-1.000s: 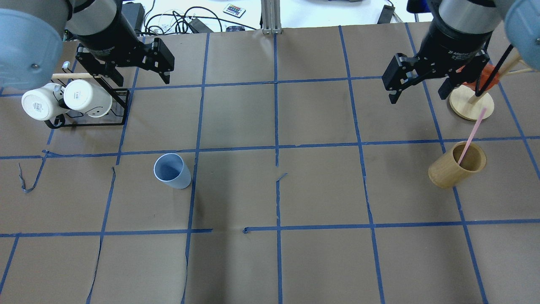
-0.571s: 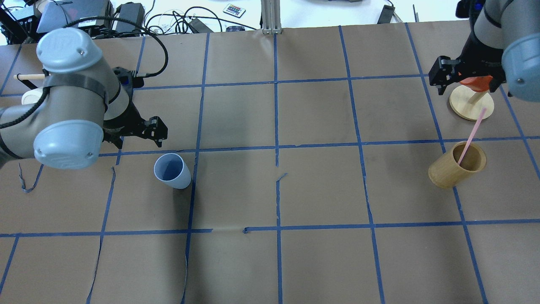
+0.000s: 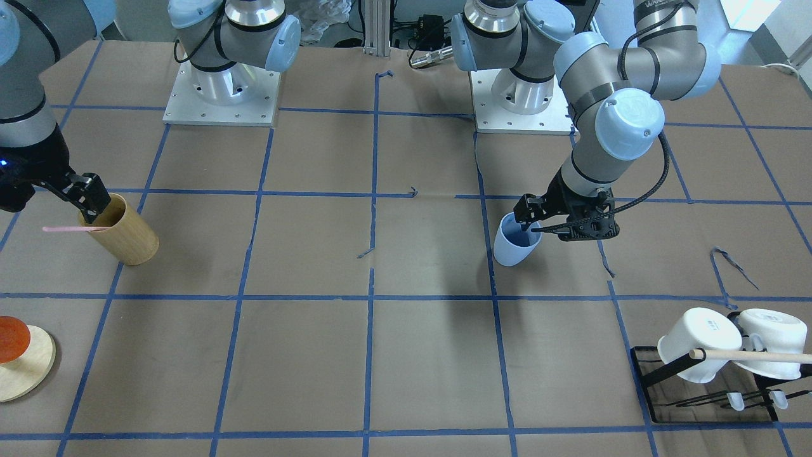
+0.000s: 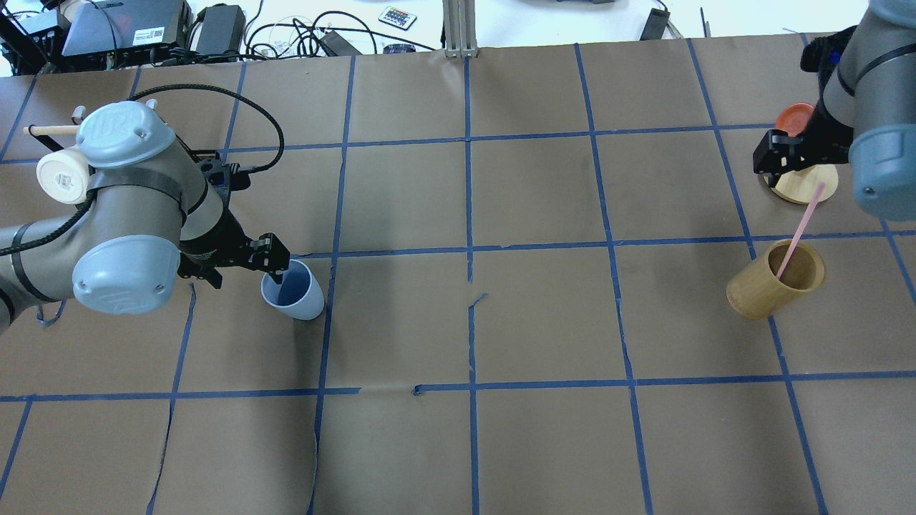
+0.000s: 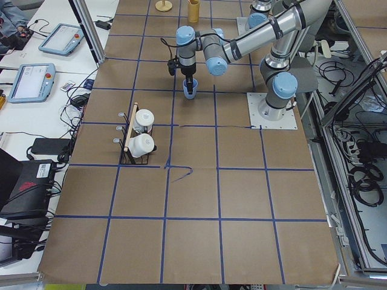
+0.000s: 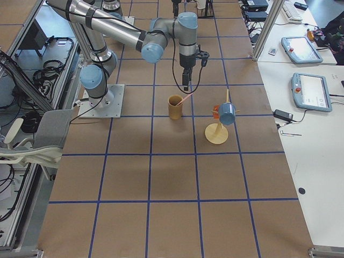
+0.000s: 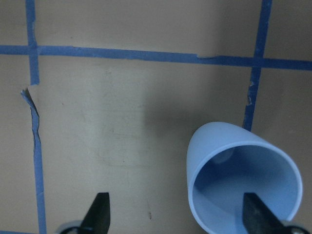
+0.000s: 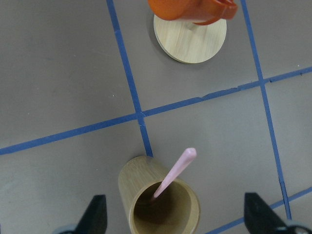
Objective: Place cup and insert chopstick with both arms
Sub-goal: 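Grasp the light blue cup rim with left gripper while right reaches chopstick, then slide the blue cup centerward with left gripper while right grasps pink chopstick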
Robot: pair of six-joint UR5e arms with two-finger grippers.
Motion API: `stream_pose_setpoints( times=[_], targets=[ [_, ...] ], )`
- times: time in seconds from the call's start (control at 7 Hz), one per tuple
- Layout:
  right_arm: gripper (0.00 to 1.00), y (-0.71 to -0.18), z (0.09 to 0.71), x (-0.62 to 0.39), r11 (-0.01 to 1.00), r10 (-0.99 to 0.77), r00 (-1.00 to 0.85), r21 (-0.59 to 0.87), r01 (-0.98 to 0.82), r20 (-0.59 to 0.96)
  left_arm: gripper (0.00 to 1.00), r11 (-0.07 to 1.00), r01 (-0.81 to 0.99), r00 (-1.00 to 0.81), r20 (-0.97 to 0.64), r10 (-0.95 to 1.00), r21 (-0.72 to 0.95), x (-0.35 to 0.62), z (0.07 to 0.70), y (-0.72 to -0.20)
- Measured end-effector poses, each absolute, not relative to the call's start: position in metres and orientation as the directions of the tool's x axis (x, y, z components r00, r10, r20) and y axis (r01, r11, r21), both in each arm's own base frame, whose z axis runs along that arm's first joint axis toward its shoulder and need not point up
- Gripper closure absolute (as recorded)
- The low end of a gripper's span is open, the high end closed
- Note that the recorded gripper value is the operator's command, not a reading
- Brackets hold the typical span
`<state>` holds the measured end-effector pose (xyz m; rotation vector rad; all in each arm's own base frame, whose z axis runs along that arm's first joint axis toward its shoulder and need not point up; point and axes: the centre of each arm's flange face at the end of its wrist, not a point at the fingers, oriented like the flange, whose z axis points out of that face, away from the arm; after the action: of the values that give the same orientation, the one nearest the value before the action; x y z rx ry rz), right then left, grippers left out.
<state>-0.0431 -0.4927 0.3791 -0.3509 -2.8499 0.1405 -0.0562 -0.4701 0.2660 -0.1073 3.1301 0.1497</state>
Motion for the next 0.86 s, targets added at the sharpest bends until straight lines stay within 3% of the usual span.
stream_pose_setpoints(
  times=[0.14, 0.43, 0.57, 0.86],
  targets=[
    [0.07, -0.489, 0.366, -0.050, 0.961, 0.264, -0.933, -0.148, 0.233, 0.246, 0.89, 0.993, -0.068, -0.998, 0.004, -0.069, 0.099, -0.057, 0.259, -0.472],
    [0.26, -0.485, 0.347, -0.058, 0.957, 0.246, -0.935, -0.215, 0.194, 0.254, 1.00, 0.992, -0.064, -0.998, 0.015, -0.066, 0.107, -0.057, 0.249, -0.474],
    [0.31, -0.486, 0.344, -0.060, 0.956, 0.235, -0.937, -0.233, 0.176, 0.258, 1.00, 0.993, -0.057, -0.998, 0.016, -0.059, 0.103, -0.057, 0.250, -0.475],
    [0.56, -0.489, 0.344, -0.059, 0.951, 0.232, -0.945, -0.257, 0.170, 0.233, 1.00, 0.996, -0.056, -0.997, 0.047, -0.059, 0.068, -0.065, 0.265, -0.482]
  ],
)
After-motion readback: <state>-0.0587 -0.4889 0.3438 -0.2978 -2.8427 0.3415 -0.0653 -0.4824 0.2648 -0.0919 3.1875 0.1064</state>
